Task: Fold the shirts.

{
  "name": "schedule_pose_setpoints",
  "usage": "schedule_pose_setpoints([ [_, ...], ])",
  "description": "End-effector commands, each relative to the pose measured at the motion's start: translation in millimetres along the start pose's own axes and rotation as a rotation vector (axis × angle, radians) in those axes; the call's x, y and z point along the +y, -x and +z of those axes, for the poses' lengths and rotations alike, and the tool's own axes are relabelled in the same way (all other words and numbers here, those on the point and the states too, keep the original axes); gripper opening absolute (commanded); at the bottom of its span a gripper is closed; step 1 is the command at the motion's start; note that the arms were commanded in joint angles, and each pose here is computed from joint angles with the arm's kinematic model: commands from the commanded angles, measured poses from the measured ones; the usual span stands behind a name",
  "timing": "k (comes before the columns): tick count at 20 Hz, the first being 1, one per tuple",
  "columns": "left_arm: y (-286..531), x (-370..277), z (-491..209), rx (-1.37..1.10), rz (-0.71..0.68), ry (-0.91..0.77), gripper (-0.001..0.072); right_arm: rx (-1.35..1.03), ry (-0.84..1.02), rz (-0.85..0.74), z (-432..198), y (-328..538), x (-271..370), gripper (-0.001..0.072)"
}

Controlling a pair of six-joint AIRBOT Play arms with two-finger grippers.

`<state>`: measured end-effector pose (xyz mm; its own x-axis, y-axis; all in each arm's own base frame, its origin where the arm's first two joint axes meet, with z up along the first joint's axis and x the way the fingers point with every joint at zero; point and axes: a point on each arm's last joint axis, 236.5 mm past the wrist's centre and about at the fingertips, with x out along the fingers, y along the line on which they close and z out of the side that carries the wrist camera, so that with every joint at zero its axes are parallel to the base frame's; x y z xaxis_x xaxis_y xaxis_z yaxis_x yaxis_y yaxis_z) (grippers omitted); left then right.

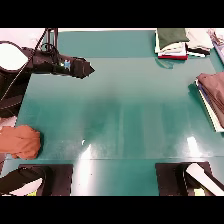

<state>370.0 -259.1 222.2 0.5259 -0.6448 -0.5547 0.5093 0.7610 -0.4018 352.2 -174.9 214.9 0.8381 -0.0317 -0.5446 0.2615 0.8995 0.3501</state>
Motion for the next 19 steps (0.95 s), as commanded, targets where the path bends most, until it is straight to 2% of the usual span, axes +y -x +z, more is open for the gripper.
schedule_pose_setpoints([
  [1,0,0,2,-0.01,0.0,-0.002,0.0031,0.038,0.143,0.27,-19,-4,124,0.0516],
  [4,0,0,3,-0.013,0.0,-0.002,0.0031,0.115,0.283,0.471,-59,1,216,0.0506],
  [6,0,0,3,-0.013,0.0,-0.002,0.0031,0.148,0.359,0.549,-81,3,255,0.0504],
  [7,0,0,3,-0.013,0.0,-0.002,0.0031,0.164,0.381,0.588,-92,4,272,0.0481],
  [8,0,0,3,-0.013,0.0,-0.002,0.0031,0.185,0.403,0.627,-103,5,288,0.0344],
  [10,0,0,3,-0.013,0.0,-0.002,0.0031,0.226,0.443,0.676,-124,7,309,0.0017],
  [13,0,0,3,-0.013,0.0,-0.002,0.0031,0.266,0.474,0.706,-141,6,322,0.0018],
  [19,0,0,3,-0.013,0.0,-0.002,0.0031,0.27,0.456,0.699,-139,5,318,0.0018],
])
